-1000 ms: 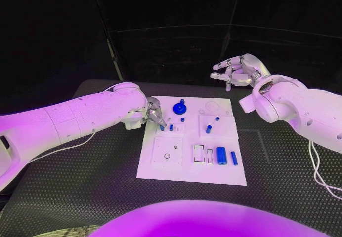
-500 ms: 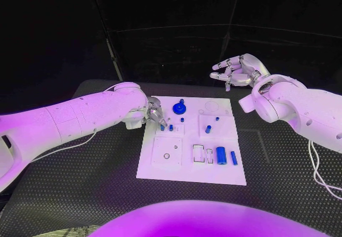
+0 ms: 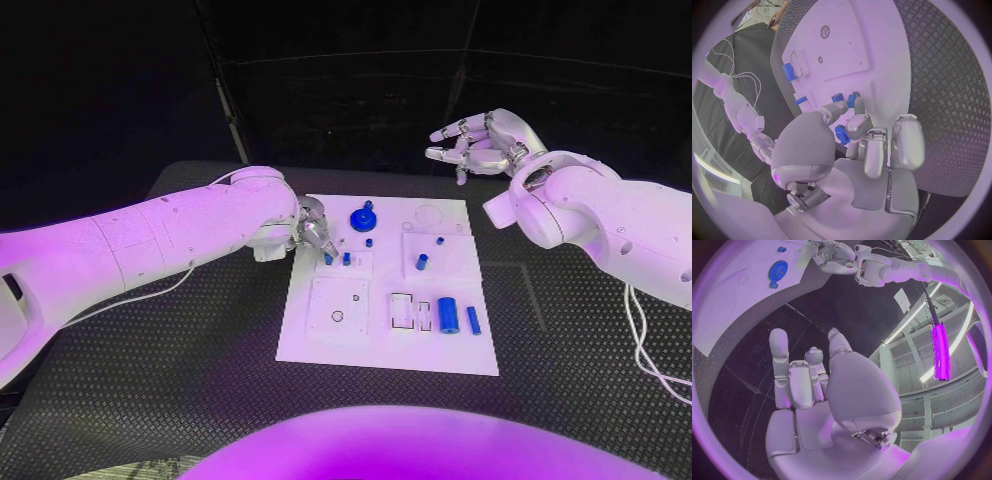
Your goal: Assemble the parts on the task board
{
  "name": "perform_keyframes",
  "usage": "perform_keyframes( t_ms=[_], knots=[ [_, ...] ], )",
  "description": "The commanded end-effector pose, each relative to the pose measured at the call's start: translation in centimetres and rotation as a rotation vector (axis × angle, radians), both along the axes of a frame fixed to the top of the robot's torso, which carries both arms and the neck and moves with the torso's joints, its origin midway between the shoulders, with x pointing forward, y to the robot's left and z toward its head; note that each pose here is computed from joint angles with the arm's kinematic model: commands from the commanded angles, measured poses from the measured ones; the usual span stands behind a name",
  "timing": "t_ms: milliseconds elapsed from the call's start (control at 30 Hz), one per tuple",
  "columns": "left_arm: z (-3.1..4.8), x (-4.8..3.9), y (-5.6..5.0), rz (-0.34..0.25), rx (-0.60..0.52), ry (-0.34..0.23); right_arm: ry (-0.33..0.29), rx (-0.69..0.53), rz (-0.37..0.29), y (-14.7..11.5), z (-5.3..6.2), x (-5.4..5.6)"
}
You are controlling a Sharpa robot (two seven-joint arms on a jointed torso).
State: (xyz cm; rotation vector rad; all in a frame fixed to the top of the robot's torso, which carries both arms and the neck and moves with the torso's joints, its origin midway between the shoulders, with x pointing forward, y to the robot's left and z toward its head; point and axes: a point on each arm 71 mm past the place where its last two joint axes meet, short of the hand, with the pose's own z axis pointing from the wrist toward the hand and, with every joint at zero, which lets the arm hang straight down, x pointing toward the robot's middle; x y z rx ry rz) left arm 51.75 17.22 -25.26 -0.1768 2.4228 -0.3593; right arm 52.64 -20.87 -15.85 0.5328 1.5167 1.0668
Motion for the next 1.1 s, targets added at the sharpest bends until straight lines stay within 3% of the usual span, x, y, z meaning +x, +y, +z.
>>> perform_keyframes(
  t_ms=[33,1100],
  knots=[
    [-0.77,-0.52,-0.03,-0.031,0.036,0.025,-0.005,0.002,0.009,0.09,0.16,-0.01],
    [-0.73,-0.54,-0.43,-0.043,0.044,0.011,-0.005,0.003,0.011,0.17,0.12,-0.01]
  ],
)
